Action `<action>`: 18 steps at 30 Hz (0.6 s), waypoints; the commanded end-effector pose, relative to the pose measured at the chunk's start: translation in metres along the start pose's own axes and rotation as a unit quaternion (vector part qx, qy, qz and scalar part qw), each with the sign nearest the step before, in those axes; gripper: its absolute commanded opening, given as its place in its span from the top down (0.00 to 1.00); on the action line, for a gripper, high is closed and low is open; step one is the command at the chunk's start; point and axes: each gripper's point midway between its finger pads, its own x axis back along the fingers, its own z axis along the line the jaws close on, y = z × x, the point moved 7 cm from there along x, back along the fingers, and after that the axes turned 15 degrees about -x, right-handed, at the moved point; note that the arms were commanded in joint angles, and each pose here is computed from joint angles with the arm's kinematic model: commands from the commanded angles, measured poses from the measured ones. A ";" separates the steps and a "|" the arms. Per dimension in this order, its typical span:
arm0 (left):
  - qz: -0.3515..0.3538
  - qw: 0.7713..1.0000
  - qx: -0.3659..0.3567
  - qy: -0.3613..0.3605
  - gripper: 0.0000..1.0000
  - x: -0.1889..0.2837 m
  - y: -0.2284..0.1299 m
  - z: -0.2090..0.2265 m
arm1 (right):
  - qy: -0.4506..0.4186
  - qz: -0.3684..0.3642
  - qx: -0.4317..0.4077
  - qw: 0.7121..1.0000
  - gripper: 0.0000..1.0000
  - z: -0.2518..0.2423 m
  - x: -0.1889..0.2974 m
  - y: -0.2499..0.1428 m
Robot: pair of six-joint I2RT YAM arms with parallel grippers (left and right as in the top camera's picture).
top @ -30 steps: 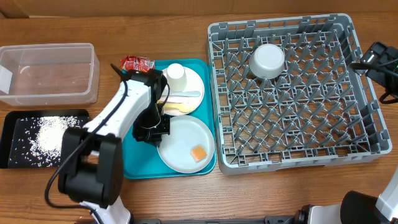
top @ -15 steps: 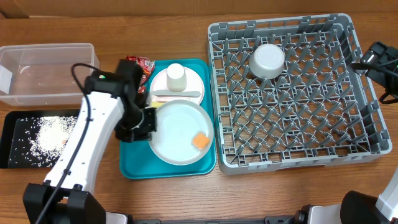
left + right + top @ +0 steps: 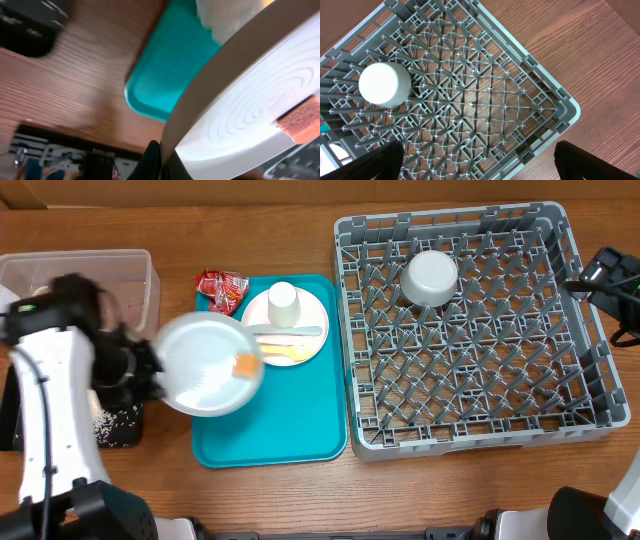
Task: Sort waste into correct bins and load items into the dishwasher rack
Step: 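Carry the plate left over the black rice tray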
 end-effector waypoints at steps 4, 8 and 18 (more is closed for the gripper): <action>-0.070 0.997 0.026 0.033 0.96 0.031 0.011 0.033 | -0.005 -0.005 0.002 1.000 0.00 -0.001 0.000 0.001; -0.086 0.994 0.057 0.048 0.96 0.035 0.014 0.054 | -0.005 -0.005 0.002 1.000 0.00 -0.001 0.000 0.001; -0.120 0.969 0.213 0.046 0.96 0.050 -0.004 0.131 | -0.005 -0.005 0.002 1.000 0.00 -0.001 0.000 0.001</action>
